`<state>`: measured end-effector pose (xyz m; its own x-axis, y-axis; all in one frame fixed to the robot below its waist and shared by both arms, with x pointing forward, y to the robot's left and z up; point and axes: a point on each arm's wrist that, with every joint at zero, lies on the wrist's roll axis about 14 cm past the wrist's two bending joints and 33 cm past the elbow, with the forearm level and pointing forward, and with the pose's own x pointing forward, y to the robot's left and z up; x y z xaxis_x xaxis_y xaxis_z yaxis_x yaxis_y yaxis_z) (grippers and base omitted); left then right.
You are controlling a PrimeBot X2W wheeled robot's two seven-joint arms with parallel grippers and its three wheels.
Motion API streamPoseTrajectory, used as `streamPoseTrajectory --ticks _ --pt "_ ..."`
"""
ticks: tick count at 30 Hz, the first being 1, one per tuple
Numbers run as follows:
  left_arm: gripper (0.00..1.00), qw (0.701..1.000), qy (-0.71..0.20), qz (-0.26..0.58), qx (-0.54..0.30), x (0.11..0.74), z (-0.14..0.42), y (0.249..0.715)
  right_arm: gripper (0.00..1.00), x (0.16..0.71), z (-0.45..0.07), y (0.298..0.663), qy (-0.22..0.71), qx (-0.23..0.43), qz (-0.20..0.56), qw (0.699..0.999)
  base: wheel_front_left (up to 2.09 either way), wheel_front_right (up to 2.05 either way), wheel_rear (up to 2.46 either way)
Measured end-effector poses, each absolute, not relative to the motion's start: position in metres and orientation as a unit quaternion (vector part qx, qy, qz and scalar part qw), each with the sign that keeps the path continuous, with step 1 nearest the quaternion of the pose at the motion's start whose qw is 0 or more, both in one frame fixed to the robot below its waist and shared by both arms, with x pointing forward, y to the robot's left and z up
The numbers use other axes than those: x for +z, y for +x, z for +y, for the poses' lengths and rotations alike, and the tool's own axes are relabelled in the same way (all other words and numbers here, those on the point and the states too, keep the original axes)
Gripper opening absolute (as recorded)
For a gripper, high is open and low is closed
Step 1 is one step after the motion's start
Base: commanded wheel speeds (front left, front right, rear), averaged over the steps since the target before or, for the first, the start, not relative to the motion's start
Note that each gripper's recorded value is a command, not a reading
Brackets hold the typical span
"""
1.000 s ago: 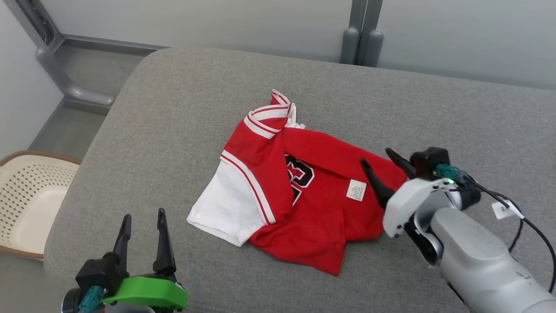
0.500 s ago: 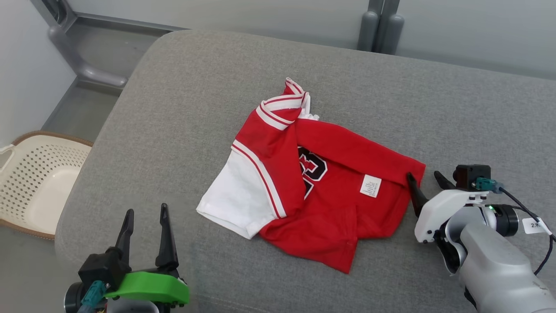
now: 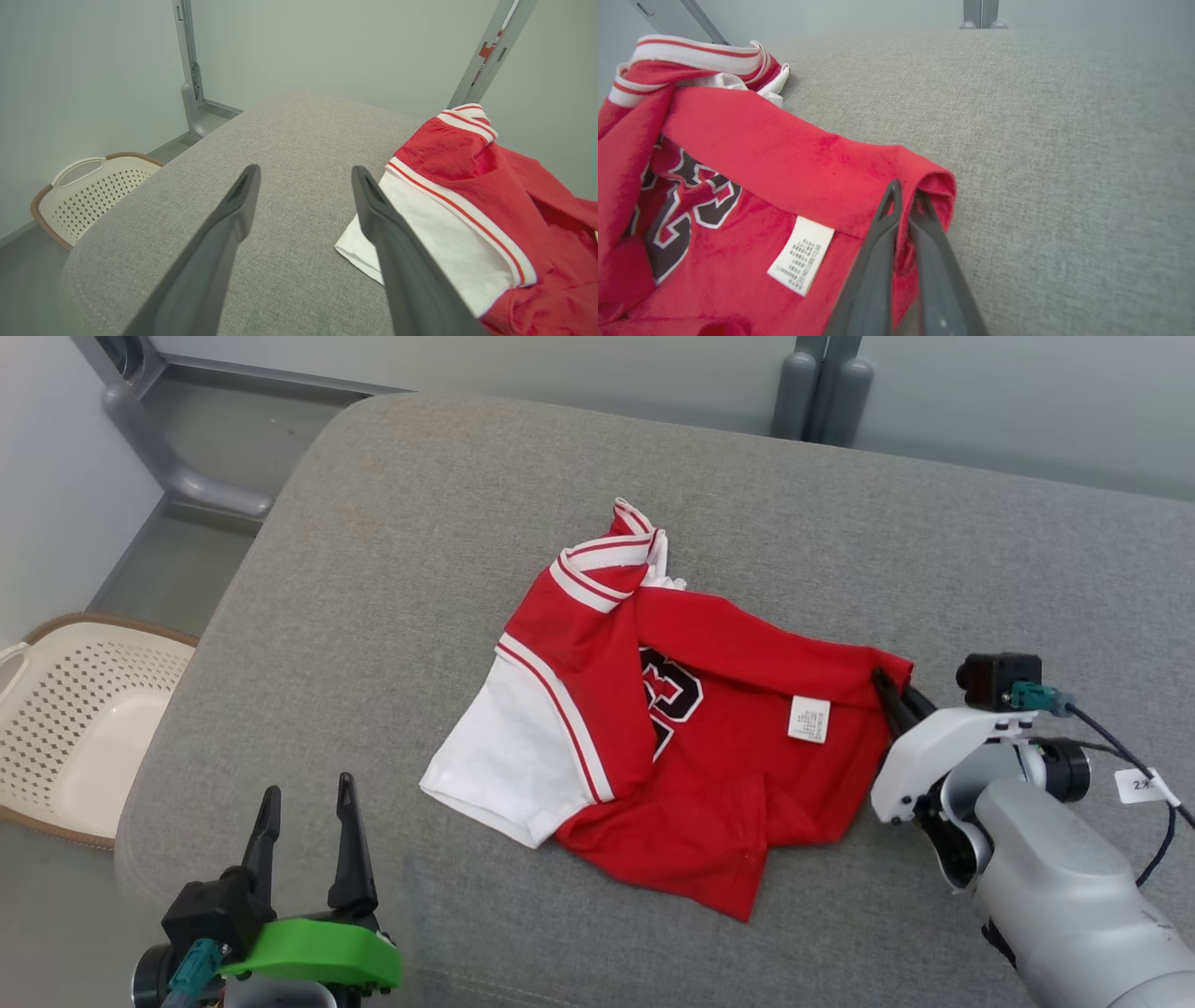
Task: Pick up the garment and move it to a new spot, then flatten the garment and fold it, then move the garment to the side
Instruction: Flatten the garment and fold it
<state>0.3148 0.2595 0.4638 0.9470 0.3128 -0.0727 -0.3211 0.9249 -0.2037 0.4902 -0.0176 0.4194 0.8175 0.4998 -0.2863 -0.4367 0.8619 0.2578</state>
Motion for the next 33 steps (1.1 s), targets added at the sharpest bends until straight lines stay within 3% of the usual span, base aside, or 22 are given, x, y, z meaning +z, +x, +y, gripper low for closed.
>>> streamPoseTrajectory --ticks 11,23,27,33 --pt "1.00 0.985 -0.114 0.015 0.130 0.466 0.241 0.327 0.00 0.518 -0.052 0.522 0.056 0.250 0.021 0.966 0.00 0.00 0.00" --pt "1.00 0.987 -0.120 0.007 0.102 0.472 0.223 0.327 0.00 0.626 -0.076 0.511 0.011 0.253 -0.122 0.960 0.00 0.00 0.00" --pt "1.00 0.988 -0.121 0.007 0.100 0.472 0.221 0.326 0.00 0.636 -0.081 0.505 0.013 0.243 -0.129 0.961 0.00 0.00 0.00" --pt "1.00 0.987 -0.126 0.015 0.098 0.467 0.219 0.330 0.00 0.605 -0.095 0.518 0.000 0.210 -0.074 0.975 0.00 0.00 0.00"
